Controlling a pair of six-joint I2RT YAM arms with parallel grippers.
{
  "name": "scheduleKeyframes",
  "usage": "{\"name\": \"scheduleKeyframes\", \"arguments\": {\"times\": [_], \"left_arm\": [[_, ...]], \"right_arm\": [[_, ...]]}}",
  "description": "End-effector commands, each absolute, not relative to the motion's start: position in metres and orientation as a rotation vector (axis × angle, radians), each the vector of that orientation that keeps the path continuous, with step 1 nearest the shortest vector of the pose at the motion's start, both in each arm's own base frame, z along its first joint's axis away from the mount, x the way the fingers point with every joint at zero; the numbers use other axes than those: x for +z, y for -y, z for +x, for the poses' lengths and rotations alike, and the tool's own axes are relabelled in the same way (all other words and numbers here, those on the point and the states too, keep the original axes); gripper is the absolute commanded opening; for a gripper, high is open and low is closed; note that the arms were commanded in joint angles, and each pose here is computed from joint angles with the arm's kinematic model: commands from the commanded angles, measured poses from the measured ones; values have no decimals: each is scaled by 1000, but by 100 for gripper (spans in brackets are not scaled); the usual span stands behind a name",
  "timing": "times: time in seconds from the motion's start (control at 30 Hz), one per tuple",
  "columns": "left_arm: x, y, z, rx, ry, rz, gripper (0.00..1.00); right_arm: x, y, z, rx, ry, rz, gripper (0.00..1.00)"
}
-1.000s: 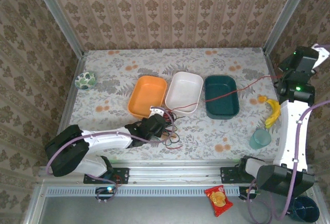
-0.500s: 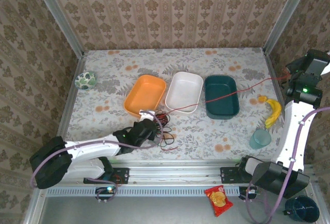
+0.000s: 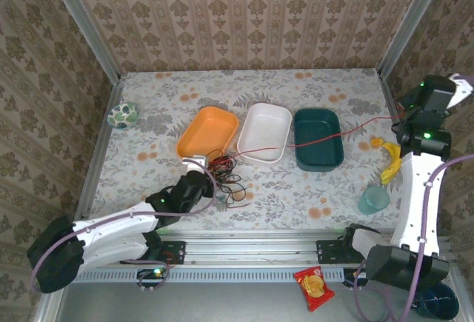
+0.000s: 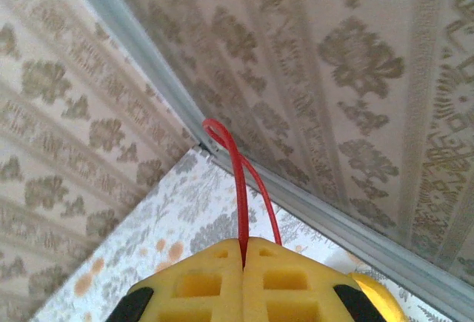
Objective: Untangle the cables
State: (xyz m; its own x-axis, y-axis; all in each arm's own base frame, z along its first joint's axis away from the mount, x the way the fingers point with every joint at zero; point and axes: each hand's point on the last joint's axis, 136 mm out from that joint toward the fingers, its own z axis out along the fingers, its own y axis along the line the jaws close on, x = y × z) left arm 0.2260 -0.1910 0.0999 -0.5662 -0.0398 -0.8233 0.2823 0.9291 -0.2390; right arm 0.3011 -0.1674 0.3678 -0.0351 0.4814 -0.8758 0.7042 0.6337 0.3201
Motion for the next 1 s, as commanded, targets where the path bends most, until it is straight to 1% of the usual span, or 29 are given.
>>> {"name": "scheduleKeyframes", "arguments": {"times": [0.0,0.17,0.37,0.57,0.63,0.7,0.87,0.97], "left_arm": [[107,171,235,-505,-2094,-64,0],[117,122,237,-431,-2027,-369,0],[125,72,223,-388,-1938,-644,0],[128,53,213,-357,-1920,-705,0],[132,58,215,-359,-1926,-653,0],[142,74,221,-412,-1923,-556,0],[166,138,231,-604,-1940,-218,0],[180,176,229,-673,-1948,-7,0]], "right_arm": [[363,163,291,-373,-1720,920,0],[348,167,284,-323,-1701,1000,0],[337,177,283,-267,-1703,1104,0],[333,184,286,-238,-1692,1148,0],[333,185,286,-218,-1682,1161,0],[332,179,294,-167,-1692,1136,0],[336,158,316,-36,-1698,1012,0],[340,145,323,-24,-1718,941,0]]}}
